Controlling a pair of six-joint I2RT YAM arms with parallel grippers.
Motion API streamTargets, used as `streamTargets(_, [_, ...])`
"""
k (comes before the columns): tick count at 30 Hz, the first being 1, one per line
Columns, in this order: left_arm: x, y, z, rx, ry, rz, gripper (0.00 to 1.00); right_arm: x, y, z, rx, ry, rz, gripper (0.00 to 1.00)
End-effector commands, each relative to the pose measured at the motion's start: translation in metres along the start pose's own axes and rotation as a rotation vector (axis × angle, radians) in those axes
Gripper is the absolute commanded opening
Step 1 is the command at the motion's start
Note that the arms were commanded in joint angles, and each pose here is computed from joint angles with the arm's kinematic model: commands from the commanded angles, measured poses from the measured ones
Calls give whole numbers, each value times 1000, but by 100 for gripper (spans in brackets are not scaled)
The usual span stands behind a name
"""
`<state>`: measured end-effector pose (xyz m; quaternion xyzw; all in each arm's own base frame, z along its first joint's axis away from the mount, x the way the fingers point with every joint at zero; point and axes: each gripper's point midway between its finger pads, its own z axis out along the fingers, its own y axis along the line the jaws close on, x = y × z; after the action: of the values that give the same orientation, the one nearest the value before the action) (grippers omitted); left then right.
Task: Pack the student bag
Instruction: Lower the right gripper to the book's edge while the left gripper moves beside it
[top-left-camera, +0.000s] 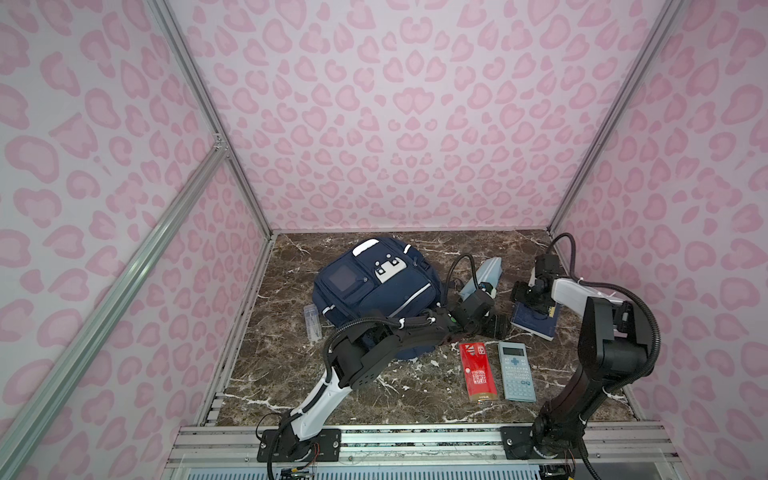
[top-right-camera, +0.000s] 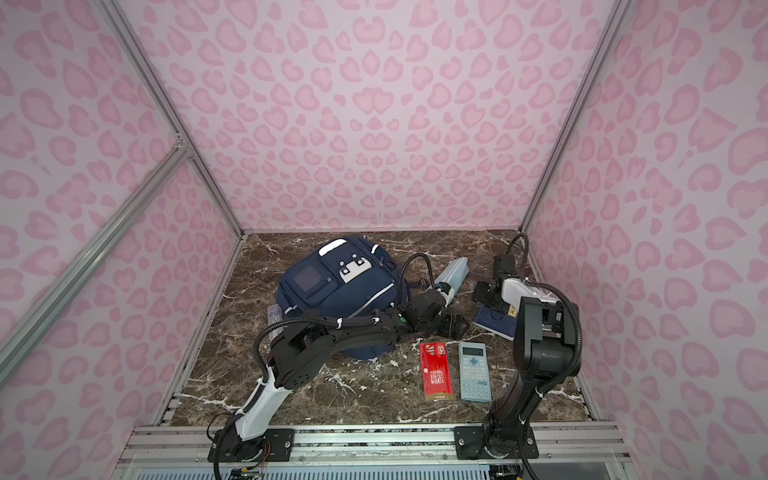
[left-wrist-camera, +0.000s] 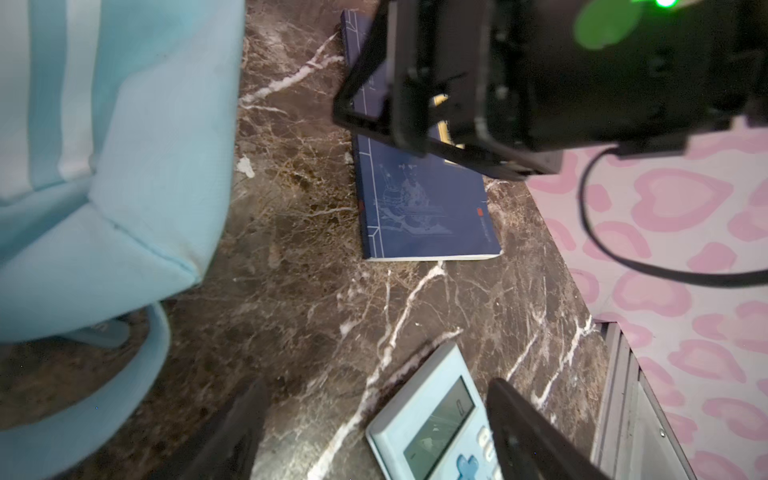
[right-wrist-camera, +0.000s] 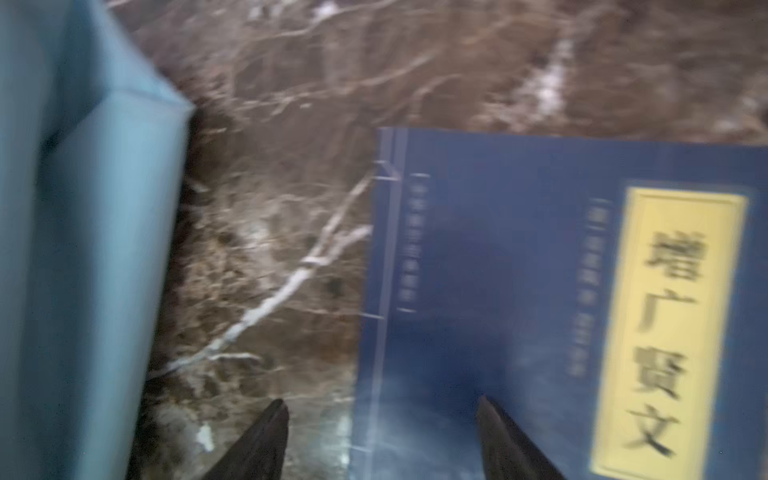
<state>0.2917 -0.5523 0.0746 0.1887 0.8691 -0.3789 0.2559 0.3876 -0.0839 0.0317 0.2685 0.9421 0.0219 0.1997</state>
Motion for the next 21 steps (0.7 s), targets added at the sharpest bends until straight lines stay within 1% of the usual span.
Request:
streamTargets(1, [-5,-2,4,-2,-10,3,87,11,-43,3,95,47,149,99])
streamTargets(4, [-3,-4,9,5,1,4,88,8,-51,13,72,72,187,99])
streamTargets(6, [-2,-4,12,4,11,4,88,7,-54,18,78,77,192,98])
streamTargets(9, [-2,1,18,-11,13,9,89,7,-53,24,78,84,174,91])
streamTargets(10, [-2,2,20,-17,12,12,89,9,-50,25,69,91,164,87])
streamTargets(11, [-3,6,23,-26,13,10,89,10,-45,25,50,95,146,82])
streamTargets(12, [-3,7,27,-26,18,6,89,13,-39,26,38,106,127,80])
streamTargets(14, [-5,10,32,-30,19,-1,89,19,-27,27,25,124,74,79])
streamTargets(17, [-11,14,38,-34,10,-18,89,27,-9,27,50,144,-37,78])
streamTargets(19, [-12,24,44,-28,6,-57,89,35,-2,28,75,178,-87,77])
streamTargets(21, [-14,34,50,-6,13,-116,89,45,9,29,56,203,-114,76])
